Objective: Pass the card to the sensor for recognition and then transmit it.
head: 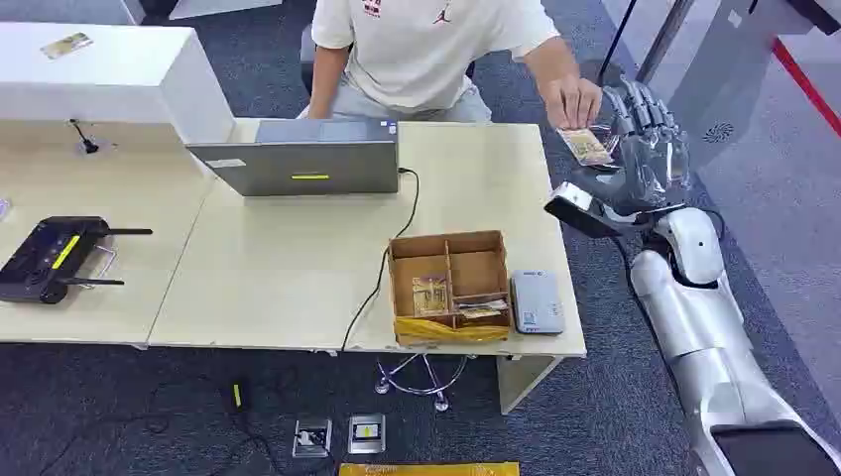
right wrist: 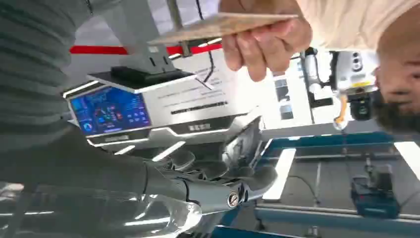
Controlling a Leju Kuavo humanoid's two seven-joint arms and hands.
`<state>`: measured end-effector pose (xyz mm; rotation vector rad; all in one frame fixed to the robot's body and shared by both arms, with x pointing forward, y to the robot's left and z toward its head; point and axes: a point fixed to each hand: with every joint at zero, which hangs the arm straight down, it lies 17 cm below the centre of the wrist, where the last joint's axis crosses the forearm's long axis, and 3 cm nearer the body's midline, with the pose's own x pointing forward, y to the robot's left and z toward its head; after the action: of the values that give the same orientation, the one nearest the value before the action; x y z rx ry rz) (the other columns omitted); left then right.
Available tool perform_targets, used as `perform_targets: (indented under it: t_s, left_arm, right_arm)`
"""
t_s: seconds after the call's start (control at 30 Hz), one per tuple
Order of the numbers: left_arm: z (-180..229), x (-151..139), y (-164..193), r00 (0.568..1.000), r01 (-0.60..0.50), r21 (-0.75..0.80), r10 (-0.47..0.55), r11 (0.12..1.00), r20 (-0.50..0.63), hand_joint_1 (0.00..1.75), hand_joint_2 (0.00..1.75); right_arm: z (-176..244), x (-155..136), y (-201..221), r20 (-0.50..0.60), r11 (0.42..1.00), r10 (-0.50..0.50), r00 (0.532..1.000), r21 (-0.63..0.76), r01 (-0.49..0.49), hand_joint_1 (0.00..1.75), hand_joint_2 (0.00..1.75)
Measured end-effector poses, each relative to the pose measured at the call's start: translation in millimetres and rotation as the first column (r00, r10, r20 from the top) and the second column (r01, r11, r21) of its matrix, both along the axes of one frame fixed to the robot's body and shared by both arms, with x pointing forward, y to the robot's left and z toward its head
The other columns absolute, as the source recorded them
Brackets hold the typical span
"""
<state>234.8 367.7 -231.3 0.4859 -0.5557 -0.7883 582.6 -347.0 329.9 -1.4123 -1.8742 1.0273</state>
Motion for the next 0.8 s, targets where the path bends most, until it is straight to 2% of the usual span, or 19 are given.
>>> perform_targets:
  t_s: [0.33, 0.37, 0.4, 0.8]
  left_arm:
    - [0.4, 0.1, 1.7, 1.0, -0.002, 0.001, 0.002, 1.0, 0.003, 0.0, 0.0]
    - [0.3, 0.0, 1.8, 1.0, 0.001, 0.002, -0.001, 1.0, 0.002, 0.0, 0.0]
    - [0.3, -0.2, 2.4, 1.0, 0.004, 0.004, -0.004, 1.0, 0.0, 0.0, 0.0]
    - [-0.5, -3.7, 6.3, 1.0, -0.011, 0.002, 0.011, 1.0, 0.0, 0.0, 0.0]
  right_arm:
    - [5.9, 4.6, 46.6, 0.001, 0.994, 0.093, 0.996, -0.05, -0.093, 0.0, 1.75]
    - [5.3, 4.7, 48.3, 0.0, 0.994, 0.096, 0.995, -0.051, -0.096, 0.66, 1.75]
    - [4.6, 4.9, 50.4, -0.003, 0.994, 0.1, 0.995, -0.052, -0.1, 1.75, 1.75]
    - [3.8, 7.0, 65.1, -0.028, 0.99, 0.138, 0.99, -0.037, -0.139, 1.75, 1.75]
